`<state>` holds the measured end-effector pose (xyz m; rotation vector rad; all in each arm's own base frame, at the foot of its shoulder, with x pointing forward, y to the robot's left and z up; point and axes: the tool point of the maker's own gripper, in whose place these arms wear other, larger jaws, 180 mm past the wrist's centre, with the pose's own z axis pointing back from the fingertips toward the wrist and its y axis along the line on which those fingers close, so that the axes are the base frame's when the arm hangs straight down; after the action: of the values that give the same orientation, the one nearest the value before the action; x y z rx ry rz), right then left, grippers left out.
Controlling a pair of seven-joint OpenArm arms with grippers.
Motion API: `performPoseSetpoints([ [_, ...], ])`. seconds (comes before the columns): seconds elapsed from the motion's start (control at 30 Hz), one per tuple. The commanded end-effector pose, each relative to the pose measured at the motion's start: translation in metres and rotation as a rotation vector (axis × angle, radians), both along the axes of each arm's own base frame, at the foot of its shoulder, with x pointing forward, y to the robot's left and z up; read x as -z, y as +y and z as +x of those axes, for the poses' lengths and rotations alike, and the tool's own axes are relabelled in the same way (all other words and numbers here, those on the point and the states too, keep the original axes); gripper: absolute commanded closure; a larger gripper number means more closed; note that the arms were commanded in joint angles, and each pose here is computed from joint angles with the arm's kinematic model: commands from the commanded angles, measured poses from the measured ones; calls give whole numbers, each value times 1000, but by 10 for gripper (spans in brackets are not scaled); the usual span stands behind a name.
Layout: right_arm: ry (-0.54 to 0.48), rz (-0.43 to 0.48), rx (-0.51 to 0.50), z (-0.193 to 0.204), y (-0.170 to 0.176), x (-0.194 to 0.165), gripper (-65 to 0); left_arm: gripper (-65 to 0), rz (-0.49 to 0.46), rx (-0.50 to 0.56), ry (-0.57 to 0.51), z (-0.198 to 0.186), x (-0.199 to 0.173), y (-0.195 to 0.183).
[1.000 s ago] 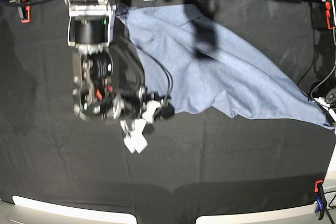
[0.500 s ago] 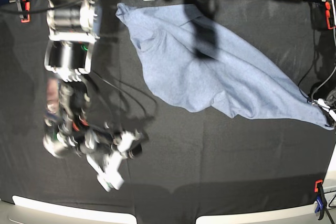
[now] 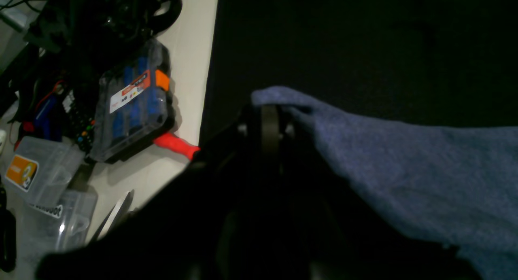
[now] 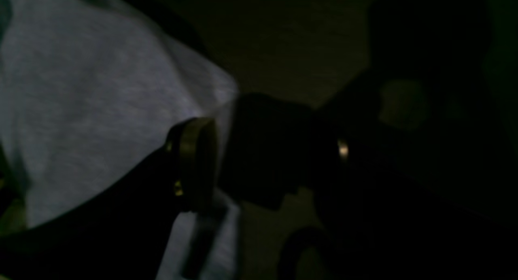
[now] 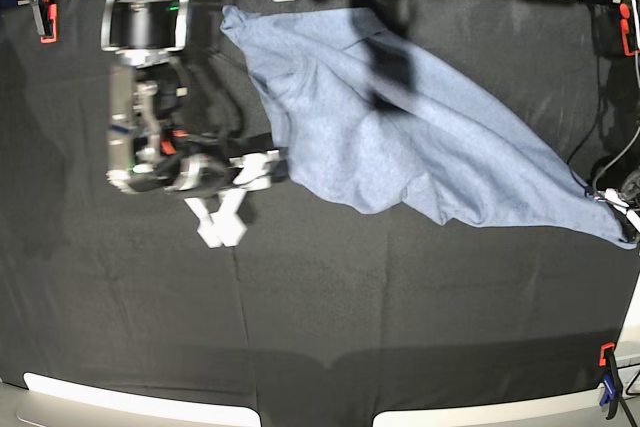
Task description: Layout the t-shirt on the table in an organized manner, then fold the t-shirt properly
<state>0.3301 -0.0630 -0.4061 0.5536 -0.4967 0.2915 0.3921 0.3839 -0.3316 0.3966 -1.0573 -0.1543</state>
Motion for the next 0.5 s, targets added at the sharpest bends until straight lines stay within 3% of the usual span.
performPoseSetpoints([
  [0.0, -44, 39, 2, 12, 11, -14, -347, 0, 31, -3, -68, 10, -27, 10],
  [0.2, -30, 113, 2, 11, 43, -12, -313, 0, 31, -3, -68, 10, -27, 10],
  [0.27, -30, 127, 2, 11, 49, -13, -242, 0, 31, -3, -69, 10, -27, 10],
  [0.37, -73, 130, 21, 20, 47, -18, -36, 0, 31, -3, -69, 10, -27, 10],
  [0.4, -97, 116, 28, 25, 45, -20, 0, 0, 31, -3, -69, 10, -27, 10],
  [0.47, -146, 61, 34, 37, 38, -26, 0, 0, 31, -3, -69, 10, -27, 10],
])
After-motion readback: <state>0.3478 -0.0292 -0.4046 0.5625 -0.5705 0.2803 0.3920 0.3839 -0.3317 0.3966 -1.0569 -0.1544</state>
